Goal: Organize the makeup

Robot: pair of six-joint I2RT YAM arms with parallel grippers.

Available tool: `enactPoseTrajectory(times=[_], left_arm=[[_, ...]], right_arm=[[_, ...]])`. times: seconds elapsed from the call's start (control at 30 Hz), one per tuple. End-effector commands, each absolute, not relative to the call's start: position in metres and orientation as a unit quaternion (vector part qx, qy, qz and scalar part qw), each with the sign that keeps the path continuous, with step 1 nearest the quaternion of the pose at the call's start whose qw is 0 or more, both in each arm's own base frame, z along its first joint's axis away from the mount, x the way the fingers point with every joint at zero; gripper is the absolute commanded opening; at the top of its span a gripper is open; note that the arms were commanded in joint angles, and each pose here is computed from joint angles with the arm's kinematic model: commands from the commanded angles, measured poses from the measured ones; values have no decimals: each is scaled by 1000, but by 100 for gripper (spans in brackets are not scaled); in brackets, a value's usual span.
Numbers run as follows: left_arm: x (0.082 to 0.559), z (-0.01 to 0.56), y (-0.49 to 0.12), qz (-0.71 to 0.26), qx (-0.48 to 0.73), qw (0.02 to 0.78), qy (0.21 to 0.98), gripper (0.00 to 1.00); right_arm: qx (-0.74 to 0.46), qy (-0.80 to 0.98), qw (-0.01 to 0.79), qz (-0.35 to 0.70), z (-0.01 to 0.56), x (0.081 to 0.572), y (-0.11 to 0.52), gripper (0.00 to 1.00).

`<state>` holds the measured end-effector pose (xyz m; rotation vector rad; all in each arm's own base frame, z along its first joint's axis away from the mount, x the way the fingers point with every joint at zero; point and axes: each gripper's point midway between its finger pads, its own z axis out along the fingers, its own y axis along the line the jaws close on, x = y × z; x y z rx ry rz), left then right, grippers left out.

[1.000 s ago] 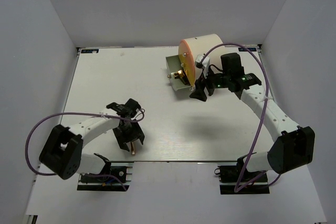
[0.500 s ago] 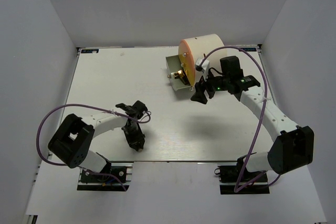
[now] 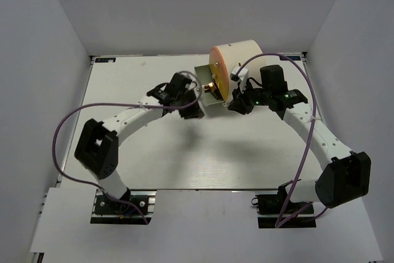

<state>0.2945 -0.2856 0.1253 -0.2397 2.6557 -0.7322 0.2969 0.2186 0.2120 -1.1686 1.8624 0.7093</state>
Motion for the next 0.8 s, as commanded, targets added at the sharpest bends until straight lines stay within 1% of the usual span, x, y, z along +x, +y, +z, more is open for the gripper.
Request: enactPoseTrajectory(times=[0.0,0.03,0.07,0.1,0.13,0.17,0.2,0.23,0.27,0.33,0.37,0.5,0.53,0.57,0.6,0.67,0.7,0.73,0.77], left_arm=[[357,160,-327,-318,-52,257,911,8],[368,162,-333,-317,-50,266,909,9],[390,187,-345,-329,-48,295,896,9],[400,185,-349,-320,-42,300,897,9],[412,162,-356,-305,-45,288,907,9],[430,187,-366,-315,-45,310,896,9],[435,180,-366,-300,-44,305,903,9],[444,159,-369,-282,-48,295,912,10],[453,171,-372,-282,-50,306,908,10],[461,161,-369,-271,-56,303,912,11],[463,160,-368,-267,-58,306,912,16],[463,159,-358,-245,-65,315,915,22],[462,160,-358,-246,-63,315,914,25],[462,163,-359,-251,-60,318,912,30],[462,162,-359,-251,-57,318,913,42],[458,164,-365,-266,-47,310,912,55],[458,165,-366,-269,-46,309,911,64],[457,166,-366,-271,-46,309,911,68],[457,171,-367,-277,-45,311,908,71]], right_arm=[[-450,728,445,263,235,305,215,27],[-447,729,450,257,237,307,212,22],[-445,730,452,253,238,308,211,18],[-443,730,457,248,240,308,208,18],[-441,732,460,241,241,309,206,18],[-438,733,463,236,242,310,203,18],[-438,732,468,233,245,309,201,18],[-435,734,470,226,243,310,198,18],[-433,733,474,223,245,310,196,18],[-427,734,482,215,248,310,190,18],[-426,736,481,215,246,309,189,18],[-419,737,485,214,247,309,184,20],[-416,738,486,214,247,310,183,20],[-415,739,485,215,246,311,182,21],[-416,737,485,219,247,311,184,21],[-416,737,485,221,247,311,185,23],[-417,736,486,221,248,312,186,24],[-416,736,487,221,249,313,185,29],[-414,738,486,220,248,314,184,32]])
